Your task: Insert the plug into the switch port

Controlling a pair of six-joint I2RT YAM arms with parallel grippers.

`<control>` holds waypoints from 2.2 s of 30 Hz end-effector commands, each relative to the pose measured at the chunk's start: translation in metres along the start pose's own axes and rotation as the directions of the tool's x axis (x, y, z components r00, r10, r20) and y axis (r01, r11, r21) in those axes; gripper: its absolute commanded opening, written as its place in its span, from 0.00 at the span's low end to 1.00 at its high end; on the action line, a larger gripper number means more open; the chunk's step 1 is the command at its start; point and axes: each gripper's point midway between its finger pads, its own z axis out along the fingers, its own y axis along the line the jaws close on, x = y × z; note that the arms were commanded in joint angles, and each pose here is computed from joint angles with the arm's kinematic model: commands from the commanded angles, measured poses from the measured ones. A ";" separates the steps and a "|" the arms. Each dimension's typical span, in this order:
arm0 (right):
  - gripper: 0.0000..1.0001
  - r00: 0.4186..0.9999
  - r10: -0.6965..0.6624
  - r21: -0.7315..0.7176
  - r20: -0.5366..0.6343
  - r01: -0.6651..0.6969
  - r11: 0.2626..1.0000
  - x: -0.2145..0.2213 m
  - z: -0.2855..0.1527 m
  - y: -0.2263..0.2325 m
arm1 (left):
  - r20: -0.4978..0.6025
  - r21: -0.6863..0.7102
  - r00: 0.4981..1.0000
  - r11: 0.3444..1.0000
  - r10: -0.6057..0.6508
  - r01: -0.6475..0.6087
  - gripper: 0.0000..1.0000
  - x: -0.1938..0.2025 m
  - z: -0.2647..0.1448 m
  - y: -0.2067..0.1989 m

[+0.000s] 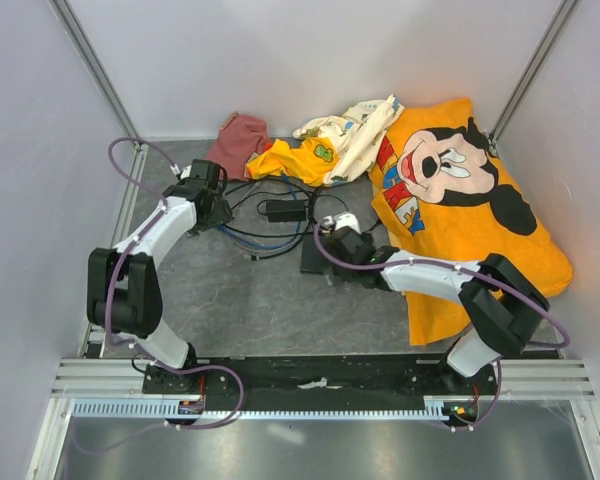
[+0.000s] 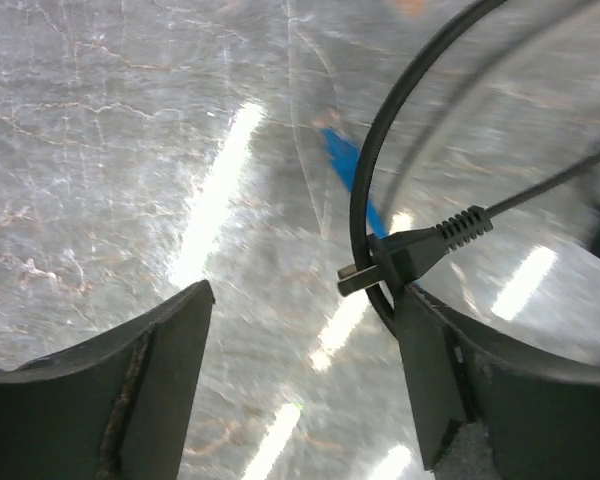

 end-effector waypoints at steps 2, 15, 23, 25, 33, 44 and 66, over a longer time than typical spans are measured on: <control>0.98 0.982 0.169 0.154 -0.085 -0.154 0.976 0.035 -0.009 -0.052 | 0.065 0.143 0.997 0.990 -0.029 0.020 0.82 -0.004 -0.041 -0.006; 0.98 0.972 0.129 -0.267 0.198 -0.073 0.961 -0.038 -0.069 -0.005 | 0.016 0.353 1.000 0.936 -0.012 0.005 0.78 0.046 -0.064 -0.053; 0.98 0.974 0.089 -0.282 0.210 -0.027 0.959 -0.033 -0.066 -0.002 | 0.035 0.221 0.999 0.974 0.042 -0.048 0.62 0.028 -0.028 -0.065; 0.98 0.975 0.081 -0.279 0.206 -0.020 0.960 -0.030 -0.063 -0.002 | 0.018 0.224 0.998 0.973 0.055 -0.058 0.59 0.026 -0.026 -0.073; 0.98 0.977 0.043 -0.305 0.209 0.023 0.952 -0.023 -0.061 0.002 | -0.073 0.270 0.972 0.943 0.224 -0.197 0.53 0.107 -0.036 -0.086; 0.98 0.980 0.029 -0.312 0.198 0.035 0.949 -0.018 -0.057 0.004 | 0.023 0.134 1.000 0.991 -0.010 0.007 0.53 0.064 -0.021 -0.064; 0.98 0.981 0.002 -0.280 0.193 0.053 0.958 -0.009 -0.053 -0.003 | -0.083 0.050 0.993 0.994 -0.088 0.092 0.43 0.061 0.033 -0.087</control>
